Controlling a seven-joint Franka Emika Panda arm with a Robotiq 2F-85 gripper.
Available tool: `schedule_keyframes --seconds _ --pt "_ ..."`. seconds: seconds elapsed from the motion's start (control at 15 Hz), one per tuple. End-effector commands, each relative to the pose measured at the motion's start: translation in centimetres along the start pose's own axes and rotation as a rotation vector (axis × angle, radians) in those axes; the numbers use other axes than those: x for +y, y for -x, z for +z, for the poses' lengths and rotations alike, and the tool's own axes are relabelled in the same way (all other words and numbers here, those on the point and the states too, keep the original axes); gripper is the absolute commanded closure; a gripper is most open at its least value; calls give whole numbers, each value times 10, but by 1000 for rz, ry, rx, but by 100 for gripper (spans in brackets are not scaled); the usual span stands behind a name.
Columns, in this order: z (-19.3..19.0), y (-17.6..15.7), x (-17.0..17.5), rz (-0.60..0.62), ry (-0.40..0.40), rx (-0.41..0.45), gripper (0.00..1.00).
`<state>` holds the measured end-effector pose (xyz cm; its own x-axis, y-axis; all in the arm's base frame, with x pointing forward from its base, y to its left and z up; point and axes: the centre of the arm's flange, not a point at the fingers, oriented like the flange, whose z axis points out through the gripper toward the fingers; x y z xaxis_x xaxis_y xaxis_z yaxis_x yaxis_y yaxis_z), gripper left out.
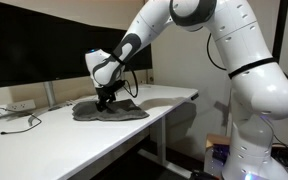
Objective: Wipe the desk with the cloth
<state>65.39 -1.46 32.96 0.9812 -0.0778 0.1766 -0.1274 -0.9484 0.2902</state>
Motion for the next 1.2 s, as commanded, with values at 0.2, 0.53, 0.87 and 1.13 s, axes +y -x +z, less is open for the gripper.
schedule_keyframes --seconds 0.2,0.53,0.87,1.13 --pt "12 17 84 51 -4 -31 93" --pt "22 3 152 31 -4 -45 93" --pt "26 -23 238 -25 -36 -52 93" --pt "43 -28 311 -25 -64 -87 93"
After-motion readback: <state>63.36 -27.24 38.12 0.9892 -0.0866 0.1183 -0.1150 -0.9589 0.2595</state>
